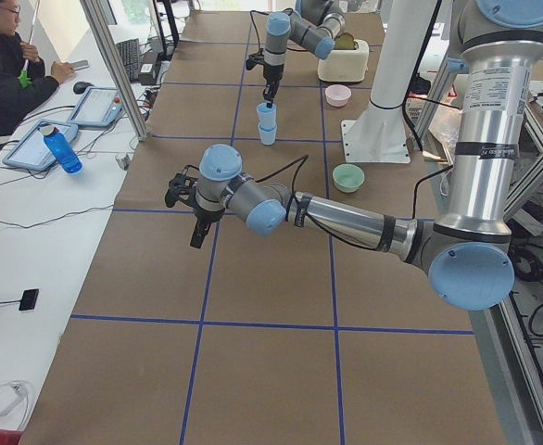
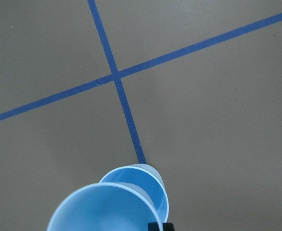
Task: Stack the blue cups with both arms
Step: 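Lower the right gripper's cup into the cup at the table center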
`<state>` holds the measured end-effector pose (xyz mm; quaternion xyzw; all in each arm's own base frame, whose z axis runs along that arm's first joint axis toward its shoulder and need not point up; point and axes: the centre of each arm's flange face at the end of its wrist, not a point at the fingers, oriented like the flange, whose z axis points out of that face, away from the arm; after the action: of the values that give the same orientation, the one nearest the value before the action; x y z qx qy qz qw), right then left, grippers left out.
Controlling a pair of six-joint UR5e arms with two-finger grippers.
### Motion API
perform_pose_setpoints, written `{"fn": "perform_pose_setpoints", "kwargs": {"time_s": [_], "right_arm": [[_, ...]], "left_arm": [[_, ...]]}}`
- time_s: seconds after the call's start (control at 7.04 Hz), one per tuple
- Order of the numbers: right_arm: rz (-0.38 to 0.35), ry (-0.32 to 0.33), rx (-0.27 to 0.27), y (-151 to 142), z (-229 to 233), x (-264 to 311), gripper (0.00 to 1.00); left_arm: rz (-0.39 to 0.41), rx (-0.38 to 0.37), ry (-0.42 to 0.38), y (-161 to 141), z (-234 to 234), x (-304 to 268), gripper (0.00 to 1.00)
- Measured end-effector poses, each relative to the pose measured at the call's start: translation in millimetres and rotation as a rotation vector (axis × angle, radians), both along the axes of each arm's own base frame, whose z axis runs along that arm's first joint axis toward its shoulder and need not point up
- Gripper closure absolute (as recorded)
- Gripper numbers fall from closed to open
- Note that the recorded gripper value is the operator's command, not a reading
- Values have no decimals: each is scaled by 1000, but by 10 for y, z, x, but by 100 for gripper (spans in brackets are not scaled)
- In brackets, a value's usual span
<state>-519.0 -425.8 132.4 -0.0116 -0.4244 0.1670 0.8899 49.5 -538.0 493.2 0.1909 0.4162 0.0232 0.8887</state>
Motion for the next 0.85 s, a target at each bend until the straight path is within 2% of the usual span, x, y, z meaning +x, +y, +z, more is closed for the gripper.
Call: {"fn": "perform_pose_setpoints", "kwargs": {"time_s": [0.85], "right_arm": [[-5, 5, 4, 6, 34, -22, 100]], "left_arm": [[0, 0, 0, -17, -5, 4, 2]]}}
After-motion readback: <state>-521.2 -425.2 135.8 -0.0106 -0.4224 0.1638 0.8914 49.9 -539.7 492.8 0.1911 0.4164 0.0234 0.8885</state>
